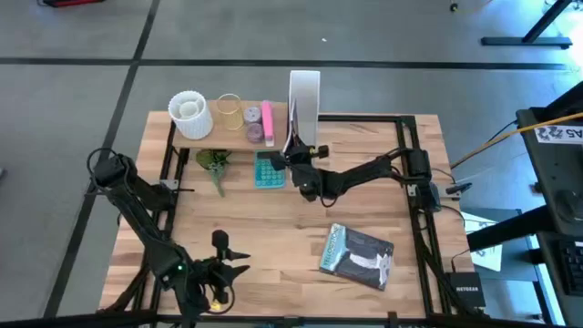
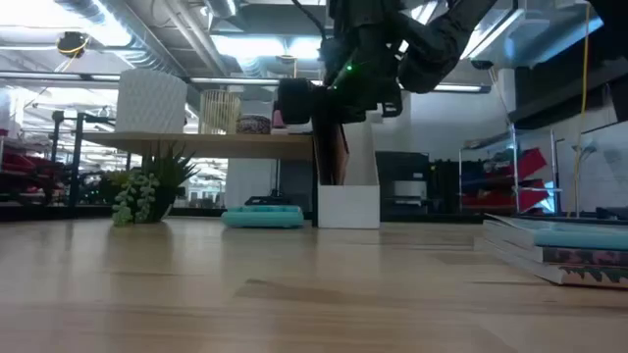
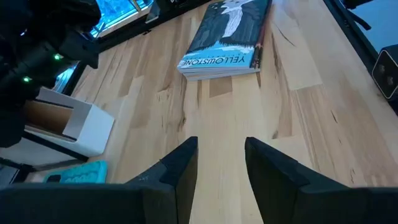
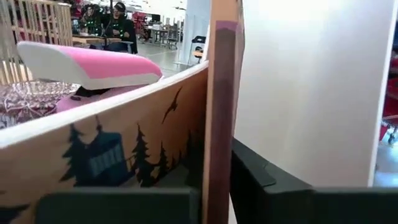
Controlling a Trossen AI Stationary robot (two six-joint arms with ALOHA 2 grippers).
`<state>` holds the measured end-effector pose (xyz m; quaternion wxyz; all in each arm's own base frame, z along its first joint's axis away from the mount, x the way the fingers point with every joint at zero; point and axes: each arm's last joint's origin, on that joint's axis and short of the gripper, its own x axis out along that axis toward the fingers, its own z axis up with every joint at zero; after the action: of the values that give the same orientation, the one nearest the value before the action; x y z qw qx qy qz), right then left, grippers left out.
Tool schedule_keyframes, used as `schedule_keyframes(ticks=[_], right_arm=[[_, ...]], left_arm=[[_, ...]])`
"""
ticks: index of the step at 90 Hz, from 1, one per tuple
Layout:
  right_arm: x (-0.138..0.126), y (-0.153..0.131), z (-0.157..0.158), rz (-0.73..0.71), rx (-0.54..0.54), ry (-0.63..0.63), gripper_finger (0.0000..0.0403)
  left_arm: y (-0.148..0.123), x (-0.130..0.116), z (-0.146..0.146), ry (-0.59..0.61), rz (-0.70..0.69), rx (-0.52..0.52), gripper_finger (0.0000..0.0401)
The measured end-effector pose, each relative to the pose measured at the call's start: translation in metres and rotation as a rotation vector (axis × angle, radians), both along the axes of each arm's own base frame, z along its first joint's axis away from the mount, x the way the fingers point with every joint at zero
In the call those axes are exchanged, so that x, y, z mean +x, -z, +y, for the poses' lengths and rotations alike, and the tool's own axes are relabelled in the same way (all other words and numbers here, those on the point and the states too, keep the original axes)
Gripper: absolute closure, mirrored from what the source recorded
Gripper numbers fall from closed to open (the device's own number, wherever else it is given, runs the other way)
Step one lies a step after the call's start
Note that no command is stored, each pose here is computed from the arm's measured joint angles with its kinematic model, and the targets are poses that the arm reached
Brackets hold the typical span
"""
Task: Stock shelves
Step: Put the purple book into the white bookshelf
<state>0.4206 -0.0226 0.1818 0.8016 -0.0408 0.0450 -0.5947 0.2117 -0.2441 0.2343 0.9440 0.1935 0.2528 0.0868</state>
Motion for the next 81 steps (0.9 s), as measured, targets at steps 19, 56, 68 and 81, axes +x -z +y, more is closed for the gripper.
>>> schedule_keyframes(ticks=[19, 56, 68, 81], right_arm=[[-0.003, -0.011, 0.031, 0.125, -0.055, -0.011, 0.0375], [-0.005, -0.015, 0.057, 0.164, -0.077, -0.077, 0.0375], [-0.002, -0.019, 0.044, 0.104, -0.072, -0.113, 0.0374], [-0.002, -0.029, 0.028, 0.031, -0.087, -0.083, 0.0375]], left_arm=[[0.000, 0.000, 0.000, 0.000, 0.000, 0.000, 0.0284], [0.000, 0.000, 0.000, 0.000, 0.000, 0.000, 0.0284], [0.000, 0.000, 0.000, 0.000, 0.000, 0.000, 0.0284], [0.000, 0.000, 0.000, 0.000, 0.001, 0.001, 0.0284]])
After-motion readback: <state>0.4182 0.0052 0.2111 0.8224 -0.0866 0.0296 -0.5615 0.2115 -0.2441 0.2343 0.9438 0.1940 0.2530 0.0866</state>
